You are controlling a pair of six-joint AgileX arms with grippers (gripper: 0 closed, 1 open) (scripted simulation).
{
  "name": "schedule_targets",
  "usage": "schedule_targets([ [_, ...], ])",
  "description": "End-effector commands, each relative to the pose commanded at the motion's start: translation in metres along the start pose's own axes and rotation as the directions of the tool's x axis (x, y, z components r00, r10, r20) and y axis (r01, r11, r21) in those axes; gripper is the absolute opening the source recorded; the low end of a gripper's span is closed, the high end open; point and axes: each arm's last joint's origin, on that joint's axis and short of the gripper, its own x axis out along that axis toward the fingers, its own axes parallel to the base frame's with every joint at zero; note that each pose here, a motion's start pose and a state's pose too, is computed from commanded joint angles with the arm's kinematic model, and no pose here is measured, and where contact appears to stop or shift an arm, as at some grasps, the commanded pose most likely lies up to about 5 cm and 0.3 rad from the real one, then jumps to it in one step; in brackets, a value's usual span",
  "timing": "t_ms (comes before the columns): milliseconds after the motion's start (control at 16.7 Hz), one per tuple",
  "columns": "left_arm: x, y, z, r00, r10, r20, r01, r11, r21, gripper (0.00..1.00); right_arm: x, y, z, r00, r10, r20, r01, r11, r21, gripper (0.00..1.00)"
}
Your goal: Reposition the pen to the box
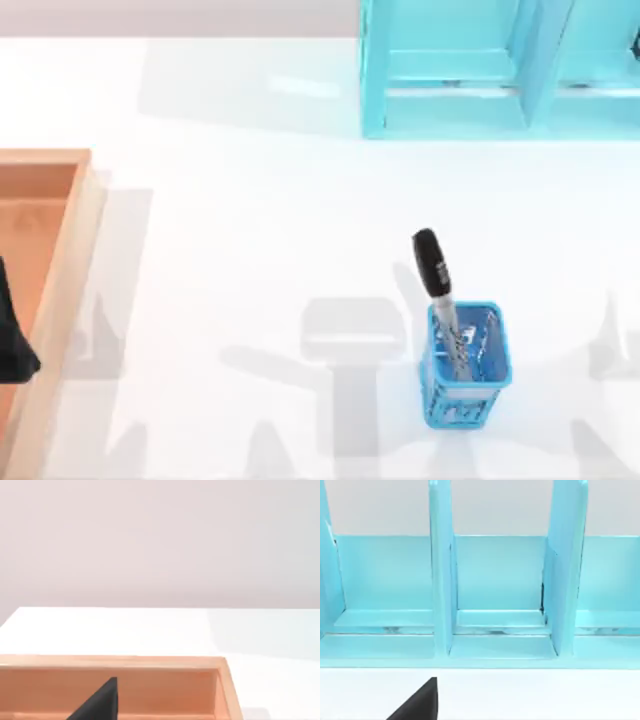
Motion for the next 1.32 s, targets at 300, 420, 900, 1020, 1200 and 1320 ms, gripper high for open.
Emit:
schedule_targets([
  [300, 0.003, -0.005, 0.006, 0.999, -0.038, 0.015, 0.038, 0.999, -0.034, 1.0, 0.0, 0.0, 0.0, 1.0, 0.0, 0.0, 0.0, 1.0, 0.0, 1.0],
  [420, 0.008, -0.013, 0.014, 0.996, -0.087, 0.027, 0.089, 0.993, -0.078, 1.0, 0.0, 0.0, 0.0, 1.0, 0.0, 0.0, 0.0, 1.0, 0.0, 1.0],
  [900, 0.045, -0.092, 0.014, 0.923, -0.377, -0.071, 0.339, 0.889, -0.307, 1.0, 0.0, 0.0, 0.0, 1.0, 0.0, 0.0, 0.0, 1.0, 0.0, 1.0],
  [1020, 0.048, -0.122, 0.0, 0.886, -0.448, -0.12, 0.383, 0.853, -0.355, 1.0, 0.0, 0.0, 0.0, 1.0, 0.0, 0.0, 0.0, 1.0, 0.0, 1.0],
  [1200, 0.041, -0.163, -0.026, 0.823, -0.538, -0.18, 0.433, 0.8, -0.415, 1.0, 0.0, 0.0, 0.0, 1.0, 0.0, 0.0, 0.0, 1.0, 0.0, 1.0],
  [1320, 0.031, -0.186, -0.042, 0.785, -0.587, -0.201, 0.458, 0.767, -0.45, 1.0, 0.0, 0.0, 0.0, 1.0, 0.0, 0.0, 0.0, 1.0, 0.0, 1.0],
])
